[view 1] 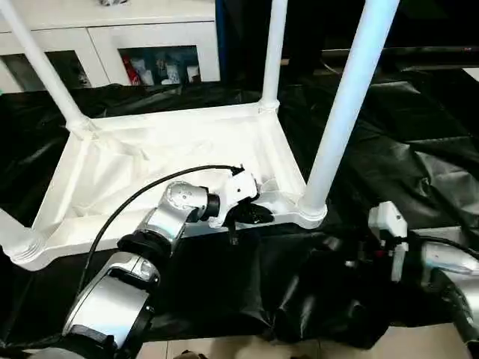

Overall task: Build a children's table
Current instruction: Rotate leg to tighten, then rotate table base

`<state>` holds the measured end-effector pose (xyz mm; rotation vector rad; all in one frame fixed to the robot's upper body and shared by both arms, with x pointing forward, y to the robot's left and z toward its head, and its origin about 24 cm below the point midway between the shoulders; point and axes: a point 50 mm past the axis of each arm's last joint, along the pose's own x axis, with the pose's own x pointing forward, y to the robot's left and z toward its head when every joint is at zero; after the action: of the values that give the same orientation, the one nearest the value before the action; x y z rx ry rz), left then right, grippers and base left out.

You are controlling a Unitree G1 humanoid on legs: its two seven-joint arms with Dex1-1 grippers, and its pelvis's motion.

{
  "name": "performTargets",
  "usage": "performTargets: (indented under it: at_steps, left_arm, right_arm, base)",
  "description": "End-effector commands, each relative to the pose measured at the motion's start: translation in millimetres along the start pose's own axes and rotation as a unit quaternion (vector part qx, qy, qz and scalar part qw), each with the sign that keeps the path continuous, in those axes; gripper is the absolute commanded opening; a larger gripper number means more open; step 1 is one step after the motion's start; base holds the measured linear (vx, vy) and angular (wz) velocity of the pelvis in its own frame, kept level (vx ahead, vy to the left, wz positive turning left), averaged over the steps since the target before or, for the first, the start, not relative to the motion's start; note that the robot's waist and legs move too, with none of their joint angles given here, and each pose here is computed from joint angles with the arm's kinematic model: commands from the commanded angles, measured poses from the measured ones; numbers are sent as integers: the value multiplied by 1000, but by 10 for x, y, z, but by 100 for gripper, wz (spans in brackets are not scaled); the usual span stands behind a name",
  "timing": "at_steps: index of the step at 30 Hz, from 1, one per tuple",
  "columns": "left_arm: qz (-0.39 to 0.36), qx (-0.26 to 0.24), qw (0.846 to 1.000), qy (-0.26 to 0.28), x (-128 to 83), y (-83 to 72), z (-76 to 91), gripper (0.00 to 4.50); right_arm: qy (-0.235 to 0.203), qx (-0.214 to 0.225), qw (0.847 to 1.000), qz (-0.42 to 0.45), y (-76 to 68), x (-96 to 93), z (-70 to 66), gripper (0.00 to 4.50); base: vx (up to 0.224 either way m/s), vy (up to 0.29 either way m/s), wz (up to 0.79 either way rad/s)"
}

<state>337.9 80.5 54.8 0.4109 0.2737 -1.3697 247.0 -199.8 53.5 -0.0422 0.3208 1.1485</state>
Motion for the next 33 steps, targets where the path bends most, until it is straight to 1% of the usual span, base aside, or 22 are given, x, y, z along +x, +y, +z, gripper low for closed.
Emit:
performTargets:
  at_steps: [1, 3, 5, 8, 10, 11, 12, 13, 15, 16, 18, 20, 21, 23, 24, 25, 27, 28, 29, 30, 32, 33]
  left_arm:
    - [10, 2, 1000, -5, -63, 19, -5, 0]
    - [10, -11, 1000, -24, -117, 43, 49, 44]
    - [8, -18, 999, -34, -148, 50, 76, 55]
    - [0, -29, 998, -47, -208, 41, 121, 90]
    - [2, -32, 998, -49, -381, -2, 159, 102]
    - [2, -32, 998, -49, -381, -2, 159, 111]
    - [32, -39, 998, -40, -568, -41, 118, 134]
    - [53, -47, 997, -39, -639, -52, 86, 134]
    - [58, -49, 996, -40, -656, -57, 78, 148]
    - [72, -53, 995, -44, -700, -69, 58, 148]
    - [108, -68, 990, -57, -780, -88, 23, 173]
    - [182, -94, 975, -79, -926, -130, -70, 187]
    - [224, -108, 965, -78, -1012, -178, -149, 191]
    - [242, -112, 961, -76, -1052, -205, -189, 202]
    - [289, -134, 945, -69, -1195, -323, -323, 227]
    - [289, -134, 945, -69, -1195, -323, -323, 232]
    - [299, -143, 941, -68, -1270, -404, -378, 248]
    - [301, -149, 940, -64, -1332, -479, -420, 261]
    - [301, -149, 940, -64, -1332, -479, -420, 271]
    - [302, -152, 939, -60, -1375, -528, -450, 278]
    - [307, -162, 936, -52, -1479, -620, -518, 293]
    - [311, -166, 934, -47, -1515, -650, -540, 306]
  right_arm:
    - [-10, -9, 1000, 14, 18, 80, 90, 309]
    - [-16, -13, 1000, 14, 10, 163, 93, 319]
    - [-18, -17, 1000, 11, 3, 204, 93, 319]
    - [-24, -19, 999, 10, -6, 262, 99, 319]
    - [-49, -14, 999, 3, -35, 398, 146, 319]
    - [-49, -14, 999, 3, -35, 398, 146, 319]
    - [-74, -3, 997, -3, -47, 528, 192, 319]
    - [-84, -4, 996, -16, -65, 579, 203, 319]
    - [-87, -1, 996, -19, -68, 591, 203, 319]
    - [-94, 4, 995, -26, -77, 622, 205, 319]
    - [-111, 12, 993, -44, -96, 676, 210, 319]
    - [-144, 32, 985, -90, -160, 756, 223, 319]
    - [-167, 51, 978, -116, -207, 793, 232, 319]
    - [-175, 59, 974, -131, -233, 808, 235, 319]
    - [-199, 88, 960, -177, -328, 853, 242, 319]
    - [-199, 88, 960, -177, -328, 853, 242, 319]
    - [-201, 90, 951, -215, -402, 864, 254, 319]
    - [-204, 96, 944, -242, -467, 869, 267, 319]
    - [-204, 96, 944, -242, -467, 869, 267, 319]
    - [-201, 98, 937, -267, -526, 862, 270, 319]
    - [-167, 114, 914, -352, -716, 780, 215, 319]
    - [-155, 115, 905, -379, -772, 746, 197, 319]
  base:
    - [0, 0, 0]
    - [0, 0, 0]
    - [0, 0, 0]
    - [0, 0, 0]
    - [0, 0, 0]
    - [0, 0, 0]
    - [0, 0, 0]
    - [0, 0, 0]
    - [0, 0, 0]
    - [0, 0, 0]
    - [0, 0, 0]
    - [0, 0, 0]
    - [0, 0, 0]
    - [0, 0, 0]
    - [0, 0, 0]
    - [0, 0, 0]
    - [0, 0, 0]
    - [0, 0, 0]
    - [0, 0, 0]
    - [0, 0, 0]
    - [0, 0, 0]
    - [0, 0, 0]
